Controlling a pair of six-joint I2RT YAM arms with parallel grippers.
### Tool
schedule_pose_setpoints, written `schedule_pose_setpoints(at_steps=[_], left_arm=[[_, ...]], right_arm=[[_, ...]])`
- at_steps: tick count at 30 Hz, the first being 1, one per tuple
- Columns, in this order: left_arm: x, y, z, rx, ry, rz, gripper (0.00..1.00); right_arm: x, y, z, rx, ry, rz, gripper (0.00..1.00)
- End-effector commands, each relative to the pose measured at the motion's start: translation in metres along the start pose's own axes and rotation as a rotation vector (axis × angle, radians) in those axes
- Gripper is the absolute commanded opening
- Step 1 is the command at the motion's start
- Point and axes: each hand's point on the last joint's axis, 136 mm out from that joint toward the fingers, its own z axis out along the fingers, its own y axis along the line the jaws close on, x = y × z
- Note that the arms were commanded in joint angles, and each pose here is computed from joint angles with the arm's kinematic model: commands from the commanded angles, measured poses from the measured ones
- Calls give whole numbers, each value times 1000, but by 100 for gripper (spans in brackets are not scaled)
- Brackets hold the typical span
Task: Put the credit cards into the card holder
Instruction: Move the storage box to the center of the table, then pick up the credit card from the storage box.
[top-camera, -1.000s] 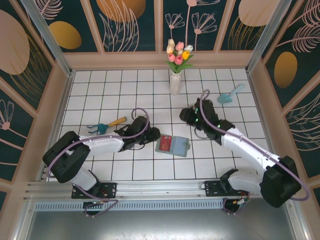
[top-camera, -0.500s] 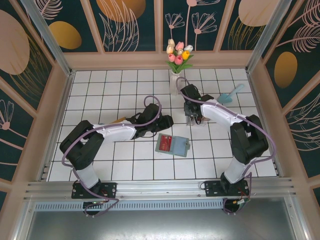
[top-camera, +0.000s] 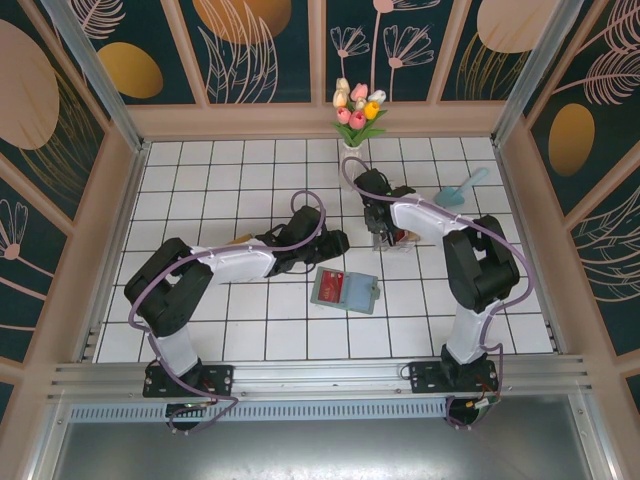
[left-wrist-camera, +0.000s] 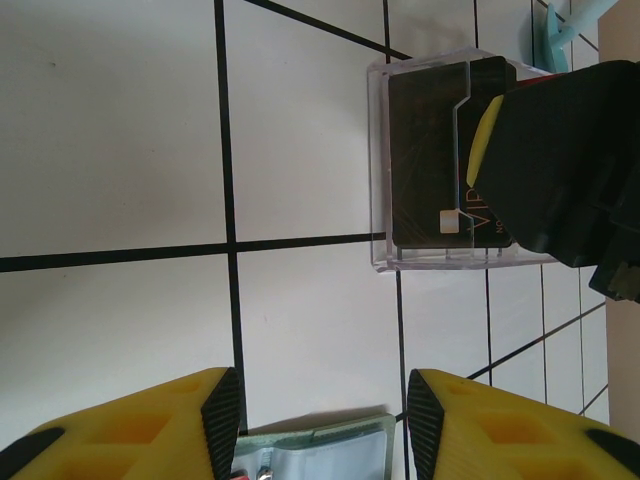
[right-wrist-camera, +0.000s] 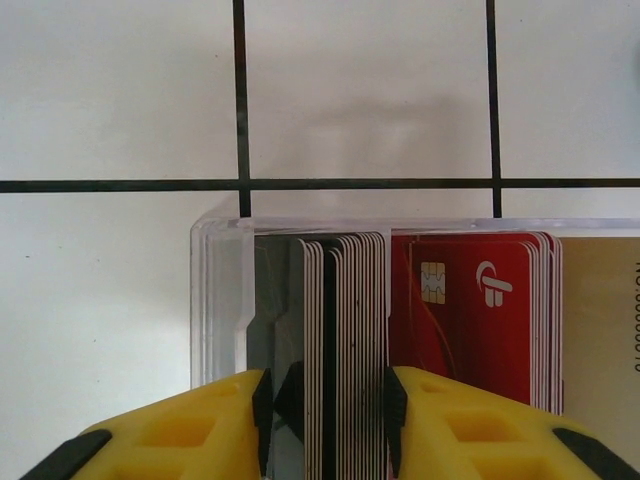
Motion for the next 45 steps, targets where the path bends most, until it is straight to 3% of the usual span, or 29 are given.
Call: schedule_pose_setpoints(at_steps=[1,5,16,19,22,29,36,45], left_arm=[[-2,-3,-3,6,-18,10,50],[-3,-3,-7,4,-27,9,50],[-3,10,-22,-27,-69,-9,50],[-3,13,-26,-34,-79,-15,50],[-2,14,-31,-34,-81,-20,50],[0,16,-33,-30,-85,-23,50],[-2,13,-34,-24,-91,-23,50],[-1,14,-33,-22,-87,-26,50]], right_arm=[[19,6,8,-20,64,-21,32],[24,19,2,-87,68,-28,25],[37,71,-28,-223,53,-99,24],[37,69,-30,-193,42,-98,24],[31,80,-47,-257,21,-97,25],[22,55,-35,-117,10,-123,32],[16,55,-38,-80,-20,-158,37],[28,58,-14,-49,39,-188,41]])
